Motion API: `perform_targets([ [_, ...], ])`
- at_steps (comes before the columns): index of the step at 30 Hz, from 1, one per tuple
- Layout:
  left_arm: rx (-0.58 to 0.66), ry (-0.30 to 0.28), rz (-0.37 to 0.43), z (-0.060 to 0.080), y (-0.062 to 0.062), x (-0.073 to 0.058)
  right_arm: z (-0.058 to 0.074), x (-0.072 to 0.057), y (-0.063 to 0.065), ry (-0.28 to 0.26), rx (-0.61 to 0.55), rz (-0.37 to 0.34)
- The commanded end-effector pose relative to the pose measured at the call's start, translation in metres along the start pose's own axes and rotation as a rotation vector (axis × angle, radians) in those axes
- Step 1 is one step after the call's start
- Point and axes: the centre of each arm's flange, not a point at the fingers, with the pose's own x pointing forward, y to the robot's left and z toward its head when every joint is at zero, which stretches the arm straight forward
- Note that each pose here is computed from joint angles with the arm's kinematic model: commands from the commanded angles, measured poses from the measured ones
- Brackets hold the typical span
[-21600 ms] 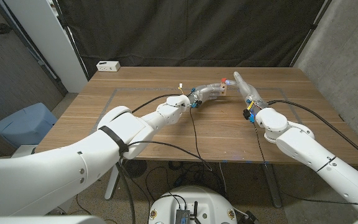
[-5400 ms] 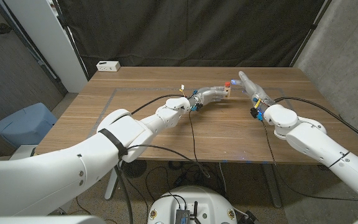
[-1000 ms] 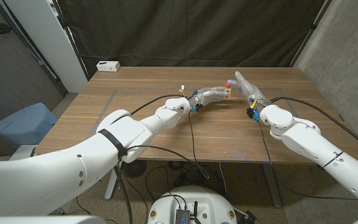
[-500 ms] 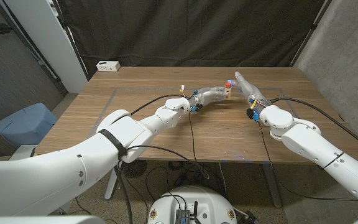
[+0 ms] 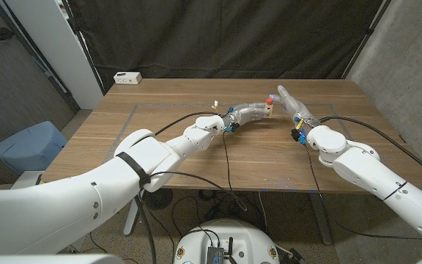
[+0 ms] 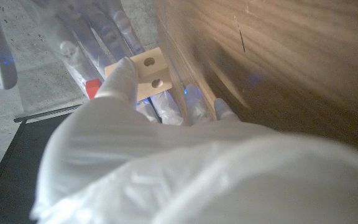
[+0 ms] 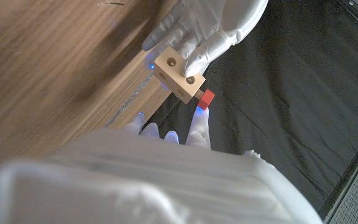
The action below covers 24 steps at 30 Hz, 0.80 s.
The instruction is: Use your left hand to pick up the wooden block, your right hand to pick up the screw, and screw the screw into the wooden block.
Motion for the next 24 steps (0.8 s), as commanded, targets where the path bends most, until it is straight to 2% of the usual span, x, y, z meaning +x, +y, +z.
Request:
perform_targets([
  [1,0.0,0.006,0.003,0.0003,-0.0009,0.0013,-0.0021,-0.0035,0.0004,0.006,0.004,-0.004],
  [24,-0.001,0.04,0.028,0.0014,0.0003,0.0057,-0.0069,-0.0051,0.0042,0.014,0.013,0.003],
])
